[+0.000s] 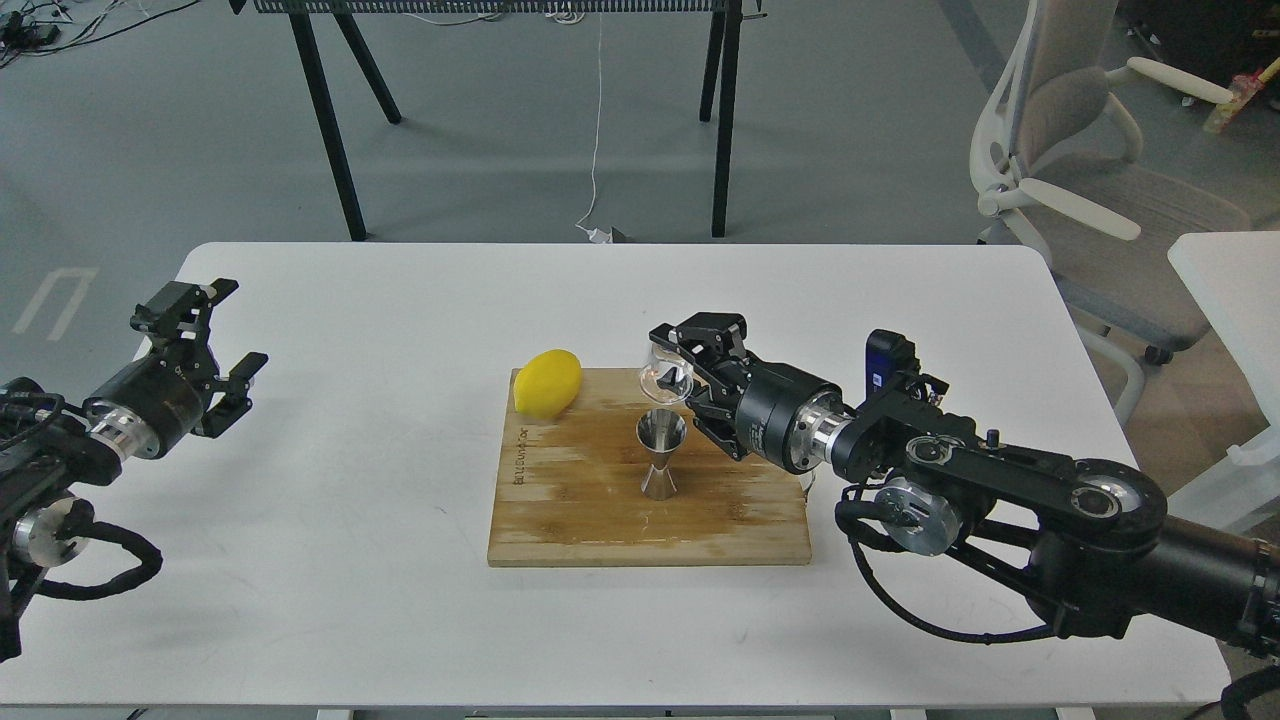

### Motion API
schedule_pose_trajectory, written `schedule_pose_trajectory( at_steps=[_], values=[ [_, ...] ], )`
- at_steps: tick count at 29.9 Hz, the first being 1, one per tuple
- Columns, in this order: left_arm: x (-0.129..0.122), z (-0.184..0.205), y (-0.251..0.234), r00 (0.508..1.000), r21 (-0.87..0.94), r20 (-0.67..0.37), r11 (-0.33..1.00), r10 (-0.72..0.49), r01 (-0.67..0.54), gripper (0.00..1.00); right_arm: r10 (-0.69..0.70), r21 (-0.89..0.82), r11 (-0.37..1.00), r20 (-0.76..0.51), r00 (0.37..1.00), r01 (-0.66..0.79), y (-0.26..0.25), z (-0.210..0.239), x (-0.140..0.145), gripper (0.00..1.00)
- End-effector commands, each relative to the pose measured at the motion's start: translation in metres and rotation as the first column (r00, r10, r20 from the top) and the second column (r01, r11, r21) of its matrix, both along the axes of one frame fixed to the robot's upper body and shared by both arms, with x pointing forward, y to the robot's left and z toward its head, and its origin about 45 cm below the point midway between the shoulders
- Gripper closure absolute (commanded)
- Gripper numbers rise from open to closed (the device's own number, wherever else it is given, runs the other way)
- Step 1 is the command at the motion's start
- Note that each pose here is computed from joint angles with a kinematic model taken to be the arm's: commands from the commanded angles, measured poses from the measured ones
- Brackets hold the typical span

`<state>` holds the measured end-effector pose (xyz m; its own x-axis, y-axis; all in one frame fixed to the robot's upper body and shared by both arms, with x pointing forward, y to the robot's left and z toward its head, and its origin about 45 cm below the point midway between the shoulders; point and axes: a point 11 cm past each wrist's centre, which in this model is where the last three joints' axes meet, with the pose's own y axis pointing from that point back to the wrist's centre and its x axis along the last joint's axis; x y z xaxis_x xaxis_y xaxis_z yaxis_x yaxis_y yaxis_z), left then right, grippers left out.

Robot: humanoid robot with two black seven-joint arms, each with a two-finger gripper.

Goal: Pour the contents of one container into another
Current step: 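Tilt the glass cup with the right gripper, pouring dark liquid into the jigger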

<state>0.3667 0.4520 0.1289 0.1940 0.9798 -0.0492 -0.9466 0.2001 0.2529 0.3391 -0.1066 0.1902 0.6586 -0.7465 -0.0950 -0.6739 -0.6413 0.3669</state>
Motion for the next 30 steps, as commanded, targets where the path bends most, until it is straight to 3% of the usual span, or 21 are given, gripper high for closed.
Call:
schedule_pose_trajectory(
  at_steps=[1,30],
  values=[
    [-0.0001,-0.0002,-0.0001,1.0,0.0,-0.001,1.0,-0.001,0.001,0.01,0.004,-0.005,1.0,0.012,1.0,-0.003,0.0,0.0029,0.0019,0.66],
    [0.0001,-0.0003,-0.0007,1.0,-0.002,0.0,1.0,-0.001,0.001,0.01,0.113,-0.155,0.983,0.116,0.987,-0.094,0.0027,-0.0053,-0.004,0.66]
  ],
)
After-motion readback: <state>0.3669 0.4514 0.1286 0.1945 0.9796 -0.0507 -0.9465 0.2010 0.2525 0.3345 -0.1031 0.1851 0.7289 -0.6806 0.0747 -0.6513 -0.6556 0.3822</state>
